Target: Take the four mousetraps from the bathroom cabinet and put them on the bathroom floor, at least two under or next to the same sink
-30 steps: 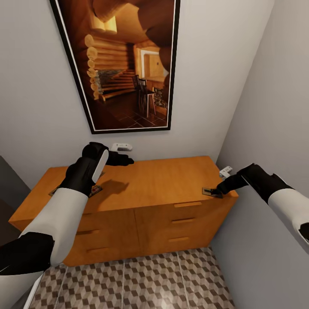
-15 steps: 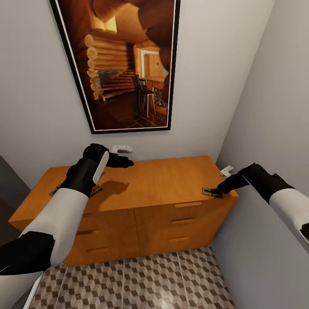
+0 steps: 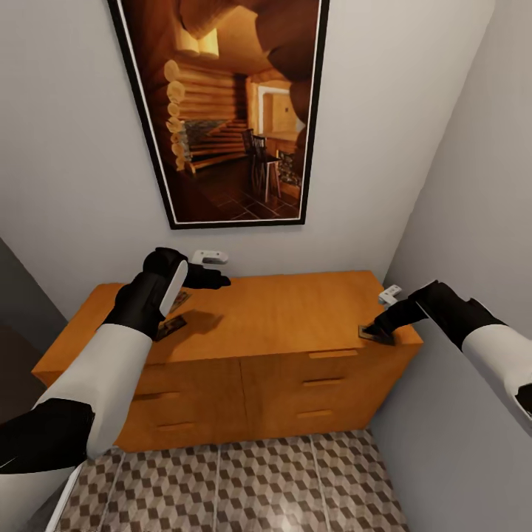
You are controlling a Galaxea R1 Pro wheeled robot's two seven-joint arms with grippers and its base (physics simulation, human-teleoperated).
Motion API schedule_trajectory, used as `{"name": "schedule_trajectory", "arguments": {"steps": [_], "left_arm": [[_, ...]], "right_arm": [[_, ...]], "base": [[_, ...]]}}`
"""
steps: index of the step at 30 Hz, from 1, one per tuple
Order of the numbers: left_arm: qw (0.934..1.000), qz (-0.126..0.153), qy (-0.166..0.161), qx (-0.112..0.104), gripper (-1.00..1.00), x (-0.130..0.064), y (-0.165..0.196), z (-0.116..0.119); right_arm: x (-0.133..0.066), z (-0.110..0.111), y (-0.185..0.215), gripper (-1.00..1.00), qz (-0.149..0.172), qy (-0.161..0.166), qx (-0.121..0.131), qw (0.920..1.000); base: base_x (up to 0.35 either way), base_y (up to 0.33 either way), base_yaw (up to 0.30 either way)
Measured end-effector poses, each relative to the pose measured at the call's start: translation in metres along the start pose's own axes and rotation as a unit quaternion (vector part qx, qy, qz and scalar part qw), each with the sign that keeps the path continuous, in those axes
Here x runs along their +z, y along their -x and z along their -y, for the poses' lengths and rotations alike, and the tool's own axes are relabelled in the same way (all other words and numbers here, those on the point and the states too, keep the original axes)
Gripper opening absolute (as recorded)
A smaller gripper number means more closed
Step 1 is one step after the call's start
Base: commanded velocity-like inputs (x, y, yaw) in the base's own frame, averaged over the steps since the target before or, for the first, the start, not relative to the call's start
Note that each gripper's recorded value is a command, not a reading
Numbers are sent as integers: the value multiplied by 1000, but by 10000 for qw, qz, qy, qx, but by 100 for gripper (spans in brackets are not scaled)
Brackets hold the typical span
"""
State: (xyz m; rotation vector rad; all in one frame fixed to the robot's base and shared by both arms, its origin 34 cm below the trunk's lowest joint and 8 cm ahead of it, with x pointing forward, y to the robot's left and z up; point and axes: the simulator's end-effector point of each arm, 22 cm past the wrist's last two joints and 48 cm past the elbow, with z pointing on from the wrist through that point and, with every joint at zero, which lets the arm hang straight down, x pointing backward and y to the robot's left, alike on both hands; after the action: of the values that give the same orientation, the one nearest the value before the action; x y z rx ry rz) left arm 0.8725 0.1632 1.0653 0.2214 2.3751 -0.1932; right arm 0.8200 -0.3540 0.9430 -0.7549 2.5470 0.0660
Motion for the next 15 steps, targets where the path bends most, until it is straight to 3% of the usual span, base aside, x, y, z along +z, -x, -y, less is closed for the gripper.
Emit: {"name": "schedule_trajectory", "arguments": {"steps": [15], "left_arm": [[10000, 7, -11, 4, 100, 0, 1, 1]], "right_arm": [[-1, 2, -2, 100, -2, 8, 2, 10000]], "base": [[0, -15, 17]]}}
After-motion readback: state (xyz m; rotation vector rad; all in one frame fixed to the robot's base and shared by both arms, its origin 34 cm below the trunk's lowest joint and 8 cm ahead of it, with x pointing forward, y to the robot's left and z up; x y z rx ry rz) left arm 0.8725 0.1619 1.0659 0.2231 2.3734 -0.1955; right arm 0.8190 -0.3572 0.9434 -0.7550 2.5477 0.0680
